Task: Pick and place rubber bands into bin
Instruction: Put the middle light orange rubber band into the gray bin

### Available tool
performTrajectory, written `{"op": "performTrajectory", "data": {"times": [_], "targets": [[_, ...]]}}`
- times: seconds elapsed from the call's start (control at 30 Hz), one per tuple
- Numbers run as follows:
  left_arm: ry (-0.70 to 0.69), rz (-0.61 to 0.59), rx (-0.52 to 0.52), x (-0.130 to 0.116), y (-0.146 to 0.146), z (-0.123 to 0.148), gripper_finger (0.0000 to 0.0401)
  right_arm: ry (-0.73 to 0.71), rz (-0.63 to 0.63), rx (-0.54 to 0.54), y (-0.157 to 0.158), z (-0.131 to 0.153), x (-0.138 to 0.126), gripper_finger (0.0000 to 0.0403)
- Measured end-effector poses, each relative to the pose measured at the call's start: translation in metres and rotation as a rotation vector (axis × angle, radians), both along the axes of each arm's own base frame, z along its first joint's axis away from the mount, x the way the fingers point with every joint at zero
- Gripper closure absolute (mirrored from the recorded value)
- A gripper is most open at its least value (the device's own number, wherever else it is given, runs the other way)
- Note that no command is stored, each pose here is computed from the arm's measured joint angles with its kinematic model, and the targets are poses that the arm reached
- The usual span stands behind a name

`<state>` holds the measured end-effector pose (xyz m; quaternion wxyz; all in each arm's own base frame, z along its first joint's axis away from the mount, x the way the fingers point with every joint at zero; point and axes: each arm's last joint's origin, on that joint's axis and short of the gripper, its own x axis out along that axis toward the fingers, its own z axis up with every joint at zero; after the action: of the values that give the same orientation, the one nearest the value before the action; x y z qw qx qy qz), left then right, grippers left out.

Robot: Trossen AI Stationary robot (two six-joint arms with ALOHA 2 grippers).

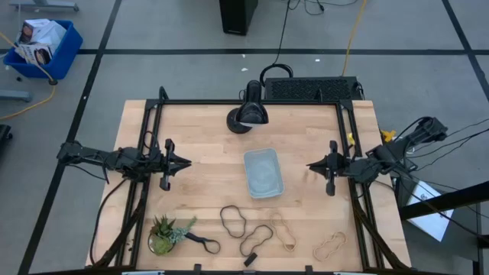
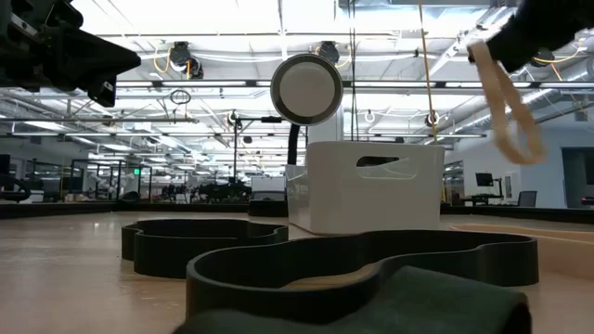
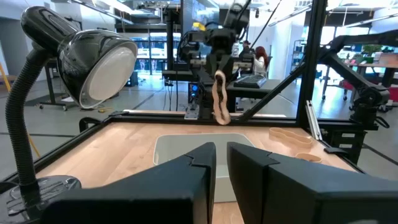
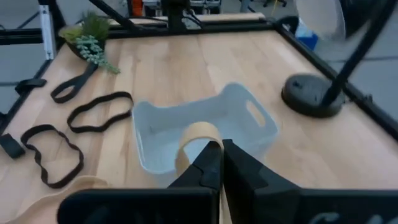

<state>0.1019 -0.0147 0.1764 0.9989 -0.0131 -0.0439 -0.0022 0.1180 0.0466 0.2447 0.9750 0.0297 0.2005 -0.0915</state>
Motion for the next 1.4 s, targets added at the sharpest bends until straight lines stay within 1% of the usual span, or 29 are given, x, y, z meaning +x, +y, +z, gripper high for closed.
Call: {"op": "performTrajectory", "data": {"times": [0.13,0.33,0.53,0.67,0.8,0.87,0.97,1.27,1.4], "targets": [[0.0,0.0,0.0,0.0,0.0,0.0,0.0354,-0.01,-0.018,0.028,-0.004,-0.011,-0.007,0.0403],[0.0,0.001,0.0,0.0,0.0,0.0,0.0354,-0.048,-0.009,0.024,-0.004,-0.009,-0.007,0.0403],[0.0,0.0,0.001,0.0,0.0,0.0,0.0354,-0.237,0.057,-0.058,0.004,0.012,0.007,0.0403],[0.0,0.0,0.001,0.0,0.0,0.0,0.0354,-0.305,0.068,-0.125,0.006,0.02,0.015,0.0403],[0.0,0.001,0.006,0.0,0.0,0.0,0.0354,-0.296,0.026,-0.157,0.003,0.021,0.025,0.0403],[0.0,0.003,0.027,0.0,0.0,0.0,0.0354,-0.282,0.009,-0.169,0.001,0.021,0.031,0.0403],[0.0,0.007,0.06,0.0,0.0,0.0,0.0354,-0.257,0.034,-0.172,-0.001,0.026,0.044,0.0403],[0.002,0.047,0.063,0.0,0.001,0.0,0.0354,-0.182,0.141,-0.182,-0.005,0.047,0.098,0.0403],[0.001,0.05,0.062,0.0,0.001,0.0,0.0354,-0.113,0.136,-0.205,-0.01,0.05,0.123,0.0403]]}}
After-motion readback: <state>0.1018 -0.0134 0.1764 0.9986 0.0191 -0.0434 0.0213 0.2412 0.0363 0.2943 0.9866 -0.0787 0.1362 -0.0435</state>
